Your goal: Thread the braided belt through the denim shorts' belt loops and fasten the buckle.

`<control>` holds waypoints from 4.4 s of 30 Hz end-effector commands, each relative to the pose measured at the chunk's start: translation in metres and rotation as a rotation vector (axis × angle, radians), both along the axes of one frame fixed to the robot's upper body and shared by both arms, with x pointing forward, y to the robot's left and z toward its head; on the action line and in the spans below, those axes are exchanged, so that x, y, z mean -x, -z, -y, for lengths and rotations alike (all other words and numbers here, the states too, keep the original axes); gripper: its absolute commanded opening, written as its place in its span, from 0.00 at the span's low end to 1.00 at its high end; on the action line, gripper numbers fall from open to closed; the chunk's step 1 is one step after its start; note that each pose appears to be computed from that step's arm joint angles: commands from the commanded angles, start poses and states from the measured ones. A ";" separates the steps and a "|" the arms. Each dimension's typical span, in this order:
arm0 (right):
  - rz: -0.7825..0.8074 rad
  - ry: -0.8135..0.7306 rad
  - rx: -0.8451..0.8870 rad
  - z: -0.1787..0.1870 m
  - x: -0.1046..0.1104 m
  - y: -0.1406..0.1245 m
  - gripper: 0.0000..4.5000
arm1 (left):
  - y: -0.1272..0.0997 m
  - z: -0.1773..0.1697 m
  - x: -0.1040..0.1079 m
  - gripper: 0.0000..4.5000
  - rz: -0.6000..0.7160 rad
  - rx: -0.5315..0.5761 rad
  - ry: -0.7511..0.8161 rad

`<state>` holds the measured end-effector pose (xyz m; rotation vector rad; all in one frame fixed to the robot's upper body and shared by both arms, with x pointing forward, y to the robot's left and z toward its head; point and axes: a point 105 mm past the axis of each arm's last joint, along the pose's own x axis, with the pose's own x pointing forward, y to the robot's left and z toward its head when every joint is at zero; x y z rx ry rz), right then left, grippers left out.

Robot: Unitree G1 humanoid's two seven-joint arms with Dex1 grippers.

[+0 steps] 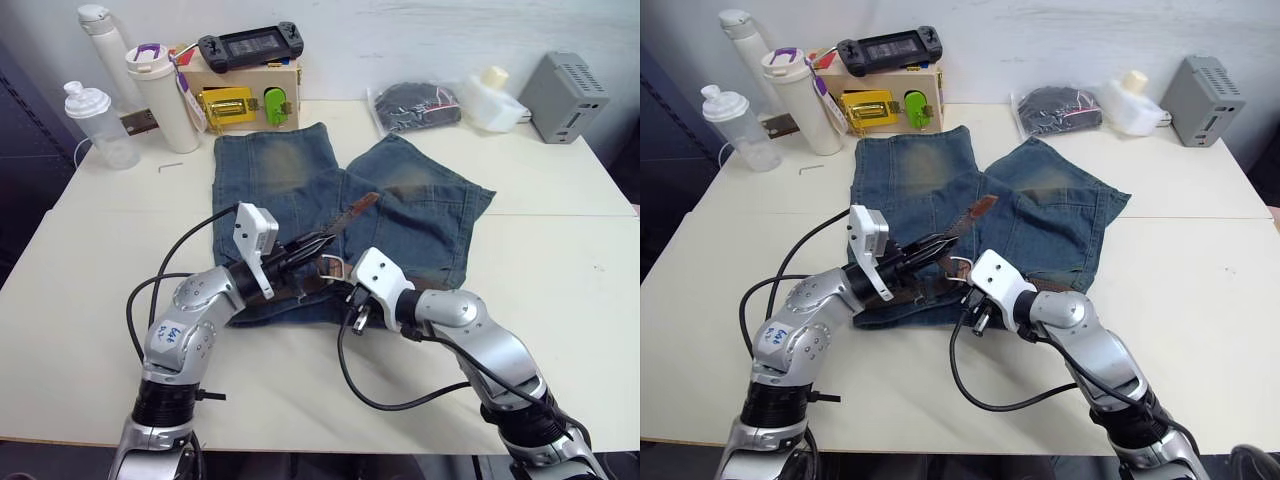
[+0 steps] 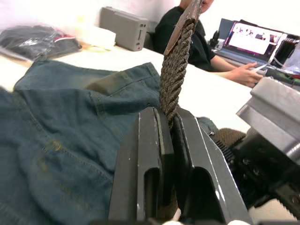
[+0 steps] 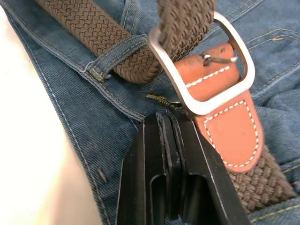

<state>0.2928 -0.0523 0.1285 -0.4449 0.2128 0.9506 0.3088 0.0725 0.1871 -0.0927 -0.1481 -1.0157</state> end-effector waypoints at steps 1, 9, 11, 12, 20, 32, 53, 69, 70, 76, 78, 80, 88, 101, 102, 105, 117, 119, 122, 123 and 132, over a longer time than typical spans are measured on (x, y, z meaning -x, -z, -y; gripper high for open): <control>0.020 -0.083 -0.029 -0.004 0.014 -0.012 0.02 | -0.013 -0.002 0.008 0.00 0.049 0.020 0.009; 0.026 -0.212 -0.196 -0.002 0.029 -0.053 0.02 | -0.013 -0.001 0.007 0.00 0.045 0.020 0.003; 0.050 -0.118 -0.195 0.001 0.010 -0.052 0.02 | -0.013 -0.001 0.007 0.00 0.045 0.020 0.003; 0.050 -0.085 -0.176 0.002 0.004 -0.047 0.02 | -0.013 -0.001 0.007 0.00 0.046 0.020 0.003; -0.067 0.004 -0.019 -0.003 -0.003 0.009 0.02 | -0.022 -0.006 0.005 0.00 0.052 0.051 -0.026; -0.097 0.037 -0.137 -0.008 0.002 -0.006 0.02 | 0.016 -0.043 0.002 0.00 -0.052 -0.015 -0.176; -0.127 0.140 -0.215 0.005 -0.011 -0.012 0.02 | 0.013 -0.033 0.007 0.00 -0.054 0.023 -0.178; -0.124 0.050 -0.193 -0.026 -0.004 -0.012 0.02 | 0.014 -0.030 0.009 0.00 -0.056 0.030 -0.183; -0.120 0.052 -0.190 -0.025 -0.004 -0.013 0.02 | 0.014 -0.030 0.010 0.00 -0.056 0.030 -0.182; -0.079 -0.020 -0.148 -0.014 -0.001 -0.030 0.02 | 0.015 -0.028 0.011 0.00 -0.058 0.027 -0.174; -0.085 -0.091 -0.137 -0.012 0.002 -0.040 0.02 | 0.015 -0.027 0.012 0.00 -0.057 0.025 -0.164; -0.112 -0.173 -0.106 -0.011 0.005 -0.043 0.02 | 0.015 -0.027 0.012 0.00 -0.057 0.026 -0.162; -0.134 -0.241 0.010 -0.012 -0.018 -0.034 0.02 | 0.017 -0.026 0.014 0.00 -0.059 0.030 -0.163; -0.149 -0.252 0.068 -0.019 -0.027 -0.017 0.02 | 0.016 -0.031 0.014 0.00 -0.054 0.032 -0.189; -0.151 -0.252 0.075 -0.019 -0.027 -0.015 0.02 | 0.016 -0.031 0.014 0.00 -0.054 0.032 -0.190; -0.154 -0.246 0.088 -0.018 -0.029 -0.013 0.02 | 0.016 -0.030 0.014 0.00 -0.055 0.033 -0.190; -0.120 -0.278 0.037 -0.014 -0.028 -0.036 0.02 | 0.017 -0.030 0.014 0.00 -0.057 0.035 -0.190; -0.115 -0.272 0.037 -0.014 -0.030 -0.037 0.02 | 0.017 -0.030 0.014 0.00 -0.057 0.035 -0.190; -0.117 -0.265 0.047 -0.013 -0.032 -0.033 0.02 | 0.017 -0.030 0.013 0.00 -0.056 0.036 -0.191; -0.119 -0.261 0.050 -0.013 -0.032 -0.031 0.02 | 0.017 -0.030 0.013 0.00 -0.056 0.036 -0.191; -0.132 -0.256 0.089 -0.012 -0.035 -0.017 0.02 | 0.016 -0.032 0.013 0.00 -0.055 0.034 -0.199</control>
